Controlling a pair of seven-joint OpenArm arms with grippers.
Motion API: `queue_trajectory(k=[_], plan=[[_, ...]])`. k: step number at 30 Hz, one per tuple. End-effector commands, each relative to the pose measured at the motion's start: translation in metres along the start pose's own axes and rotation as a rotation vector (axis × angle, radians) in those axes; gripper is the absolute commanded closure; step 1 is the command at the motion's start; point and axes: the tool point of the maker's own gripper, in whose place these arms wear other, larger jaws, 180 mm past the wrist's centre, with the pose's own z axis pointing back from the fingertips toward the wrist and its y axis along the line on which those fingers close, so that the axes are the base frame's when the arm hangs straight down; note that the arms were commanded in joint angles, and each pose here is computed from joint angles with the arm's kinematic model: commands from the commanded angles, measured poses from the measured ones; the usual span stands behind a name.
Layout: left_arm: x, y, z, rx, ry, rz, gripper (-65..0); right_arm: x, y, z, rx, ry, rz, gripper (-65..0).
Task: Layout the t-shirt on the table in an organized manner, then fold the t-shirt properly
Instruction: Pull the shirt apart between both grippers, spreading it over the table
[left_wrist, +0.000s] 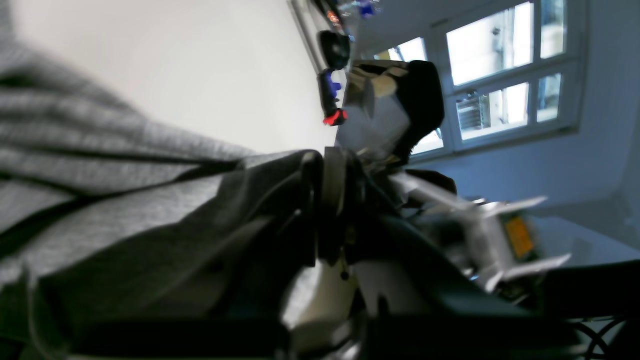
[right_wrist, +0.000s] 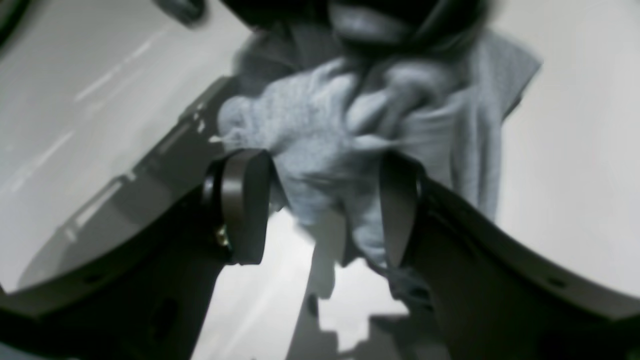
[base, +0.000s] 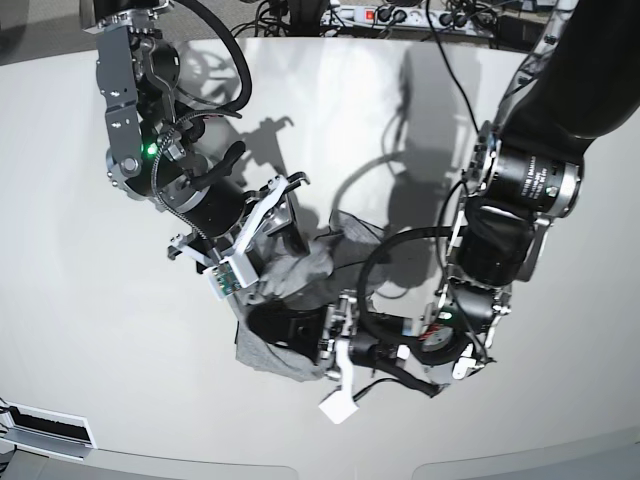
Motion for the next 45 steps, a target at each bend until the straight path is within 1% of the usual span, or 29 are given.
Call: queue_trajectory(k=[1, 4, 6, 8, 9, 11, 12, 13, 14, 15, 18, 22, 24, 25, 26, 29, 31, 33, 35, 37, 41, 43, 45], plan=[[0.026, -0.018, 0.0, -0.032, -0.039, -0.058, 0.0, 0.019, 0.005, -0.001, 0.03, -0.065, 0.004, -36.6], [0.026, -0.024, -0.009, -0.051, -0.034, -0.061, 0.0, 0.02, 0.015, -0.001, 0.082, -0.068, 0.013, -36.6], [0.026, -0.025, -0.011, -0.055, -0.032, -0.061, 0.0, 0.022, 0.015, -0.001, 0.079, -0.076, 0.012, -36.6], [0.026, -0.024, -0.011, -0.054, -0.033, -0.061, 0.0, 0.028, 0.008, -0.002, 0.048, -0.088, -0.006, -34.8], [0.026, -0.024, -0.011, -0.054, -0.033, -0.061, 0.0, 0.031, 0.003, -0.003, 0.026, -0.094, -0.018, -32.1], [0.026, -0.025, -0.011, -0.054, -0.033, -0.061, 0.0, 0.035, -0.007, -0.003, -0.021, -0.101, -0.045, -24.0], [0.026, -0.024, -0.011, -0.054, -0.033, -0.061, 0.0, 0.036, -0.011, -0.003, -0.039, -0.101, -0.055, -18.5], [0.026, -0.025, -0.01, -0.054, -0.033, -0.062, 0.0, 0.036, -0.013, -0.004, -0.051, -0.094, -0.056, -10.7], [0.027, -0.025, -0.01, -0.053, -0.033, -0.065, -1.4, 0.034, -0.015, -0.004, -0.059, -0.082, -0.047, -1.9], [0.03, -0.026, -0.009, -0.051, -0.035, -0.071, -3.3, 0.032, -0.017, -0.004, -0.073, -0.067, -0.03, 0.0], [0.046, -0.031, 0.001, -0.033, -0.044, -0.108, -8.7, 0.026, -0.024, -0.004, -0.113, -0.034, 0.04, 0.0], [0.075, -0.036, 0.031, 0.024, -0.069, -0.169, -17.0, 0.022, -0.031, 0.003, -0.127, 0.014, 0.146, 0.0], [0.089, -0.038, 0.049, 0.058, -0.085, -0.197, -20.1, 0.028, -0.037, 0.012, -0.149, 0.013, 0.18, 0.0], [0.094, -0.038, 0.058, 0.075, -0.093, -0.208, -21.0, 0.034, -0.044, 0.018, -0.183, 0.008, 0.207, 0.0], [0.099, -0.038, 0.067, 0.093, -0.102, -0.218, -21.2, 0.041, -0.054, 0.026, -0.241, 0.002, 0.234, 0.0], [0.105, -0.033, 0.093, 0.14, -0.122, -0.224, -21.2, 0.061, -0.095, 0.056, -0.484, -0.013, 0.297, 0.0], [0.103, -0.026, 0.108, 0.17, -0.132, -0.214, -21.2, 0.07, -0.116, 0.074, -0.603, -0.022, 0.322, 0.0], [0.097, -0.017, 0.12, 0.194, -0.139, -0.195, -21.2, 0.074, -0.132, 0.087, -0.691, -0.028, 0.335, 0.0], [0.087, -0.008, 0.127, 0.21, -0.14, -0.171, -21.2, 0.077, -0.144, 0.098, -0.763, -0.04, 0.321, 0.0], [0.075, 0.002, 0.129, 0.218, -0.137, -0.142, -21.2, 0.078, -0.148, 0.101, -0.78, -0.048, 0.306, 0.0], [0.046, 0.02, 0.12, 0.207, -0.118, -0.076, -21.2, 0.077, -0.145, 0.098, -0.76, -0.037, 0.324, 0.0], [0.032, 0.027, 0.116, 0.204, -0.109, -0.045, -21.2, 0.078, -0.15, 0.103, -0.796, -0.031, 0.34, 0.0], [0.019, 0.034, 0.114, 0.202, -0.102, -0.017, -21.2, 0.077, -0.16, 0.113, -0.864, -0.015, 0.341, 0.0]])
